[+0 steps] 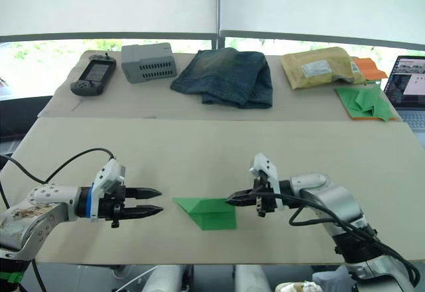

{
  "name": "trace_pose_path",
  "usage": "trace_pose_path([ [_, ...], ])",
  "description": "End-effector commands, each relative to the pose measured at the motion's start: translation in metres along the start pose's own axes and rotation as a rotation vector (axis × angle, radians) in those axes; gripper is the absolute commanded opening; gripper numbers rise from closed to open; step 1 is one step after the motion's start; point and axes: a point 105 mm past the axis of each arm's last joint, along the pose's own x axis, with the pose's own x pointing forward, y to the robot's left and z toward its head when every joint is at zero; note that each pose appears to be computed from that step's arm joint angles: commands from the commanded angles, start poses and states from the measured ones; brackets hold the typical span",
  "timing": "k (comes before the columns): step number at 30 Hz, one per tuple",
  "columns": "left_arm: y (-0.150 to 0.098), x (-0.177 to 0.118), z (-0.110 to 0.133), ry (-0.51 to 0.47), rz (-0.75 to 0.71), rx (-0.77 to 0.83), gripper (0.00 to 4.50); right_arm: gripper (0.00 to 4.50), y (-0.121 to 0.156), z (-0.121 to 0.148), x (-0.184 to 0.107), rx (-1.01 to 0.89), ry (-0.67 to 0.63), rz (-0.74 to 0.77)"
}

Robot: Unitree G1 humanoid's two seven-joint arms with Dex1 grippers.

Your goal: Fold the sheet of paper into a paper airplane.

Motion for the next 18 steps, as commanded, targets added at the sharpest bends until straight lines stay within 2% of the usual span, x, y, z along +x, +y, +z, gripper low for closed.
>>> trace_pose_path([
  [1,0.001,0.002,0.01,-0.031,-0.017,0.033,2.47,0.05,0.001,0.033,-0.011,-0.131,-0.062,-0.014],
  [8,0.007,0.002,0.013,-0.057,-0.009,0.023,2.47,0.05,-0.006,0.087,-0.021,-0.472,-0.147,-0.153],
  [11,0.009,0.005,0.013,-0.063,-0.01,0.023,2.47,0.05,-0.01,0.096,-0.021,-0.682,-0.112,-0.214],
  [14,0.008,0.007,0.015,-0.08,-0.021,0.014,2.47,0.05,-0.014,0.101,-0.017,-1.057,-0.03,-0.265],
  [18,0.008,0.007,0.016,-0.093,-0.033,-0.011,2.47,0.05,-0.024,0.093,-0.014,-1.465,0.063,-0.336],
])
